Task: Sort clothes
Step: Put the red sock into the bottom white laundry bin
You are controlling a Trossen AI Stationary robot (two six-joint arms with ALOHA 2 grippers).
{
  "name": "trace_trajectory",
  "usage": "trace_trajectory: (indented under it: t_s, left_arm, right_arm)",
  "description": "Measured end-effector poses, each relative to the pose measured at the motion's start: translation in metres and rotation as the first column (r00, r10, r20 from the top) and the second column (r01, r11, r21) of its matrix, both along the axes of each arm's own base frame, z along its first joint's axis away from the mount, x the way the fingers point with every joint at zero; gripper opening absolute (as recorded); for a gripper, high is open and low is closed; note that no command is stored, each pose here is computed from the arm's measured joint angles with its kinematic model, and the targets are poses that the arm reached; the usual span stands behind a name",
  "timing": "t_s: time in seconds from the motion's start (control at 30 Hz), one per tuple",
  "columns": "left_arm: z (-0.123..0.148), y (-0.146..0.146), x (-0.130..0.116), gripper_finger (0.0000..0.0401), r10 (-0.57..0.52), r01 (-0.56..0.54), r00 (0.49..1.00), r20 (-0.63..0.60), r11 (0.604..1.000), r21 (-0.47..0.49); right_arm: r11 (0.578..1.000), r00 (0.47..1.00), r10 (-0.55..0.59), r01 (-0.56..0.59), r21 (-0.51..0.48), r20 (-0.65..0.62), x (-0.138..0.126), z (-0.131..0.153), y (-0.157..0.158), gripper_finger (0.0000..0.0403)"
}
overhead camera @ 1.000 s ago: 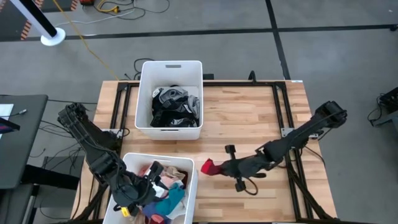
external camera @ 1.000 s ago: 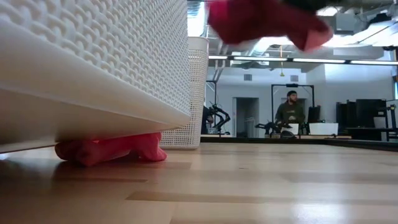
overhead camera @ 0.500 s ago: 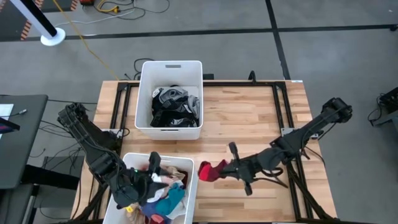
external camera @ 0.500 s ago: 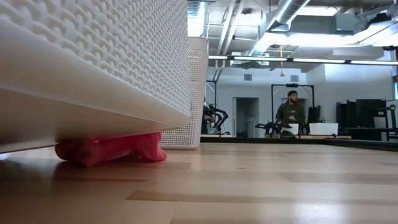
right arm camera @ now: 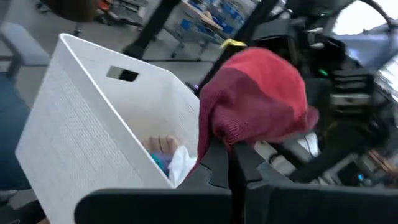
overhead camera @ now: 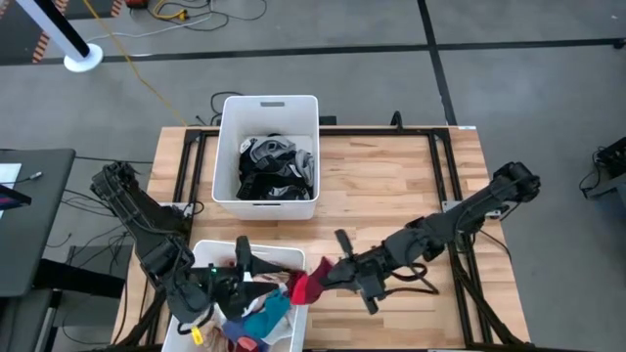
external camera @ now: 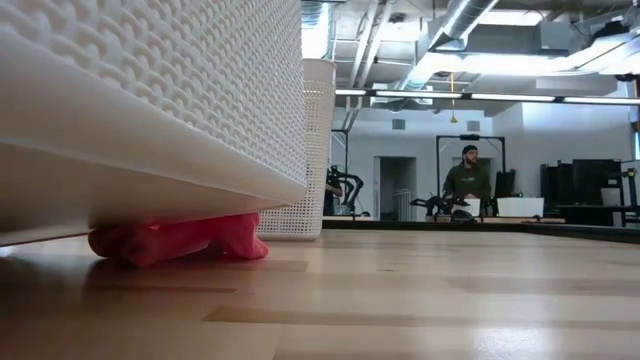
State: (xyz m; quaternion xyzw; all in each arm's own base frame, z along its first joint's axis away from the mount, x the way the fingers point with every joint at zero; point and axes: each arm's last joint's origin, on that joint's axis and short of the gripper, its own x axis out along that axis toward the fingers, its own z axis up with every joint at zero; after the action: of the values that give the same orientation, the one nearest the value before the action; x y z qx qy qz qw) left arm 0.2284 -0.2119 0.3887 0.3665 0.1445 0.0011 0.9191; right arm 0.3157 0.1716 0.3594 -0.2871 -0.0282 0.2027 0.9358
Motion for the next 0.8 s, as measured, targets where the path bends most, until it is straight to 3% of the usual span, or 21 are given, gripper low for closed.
trace_trajectory:
  t_s: [0.27,0.57,0.8]
  left_arm:
    - [0.019,-0.005,0.001,0.0193,-0.038,0.029,0.991,0.130,0.997,0.073]
    - [0.022,-0.015,-0.003,0.0193,-0.252,0.237,0.959,0.133,0.965,0.115]
    - [0.025,-0.010,0.003,0.0193,-0.230,0.218,0.960,0.161,0.972,0.088]
  right_arm:
    - [0.998,0.999,0.054,-0.053,-0.033,0.007,0.026,0.011,0.004,0.0002]
    - [0.997,0.997,0.068,-0.068,-0.042,0.019,0.035,0.014,0.001,0.0002]
    - [0.996,0.995,0.091,-0.091,-0.007,0.027,0.039,0.016,-0.006,0.0002]
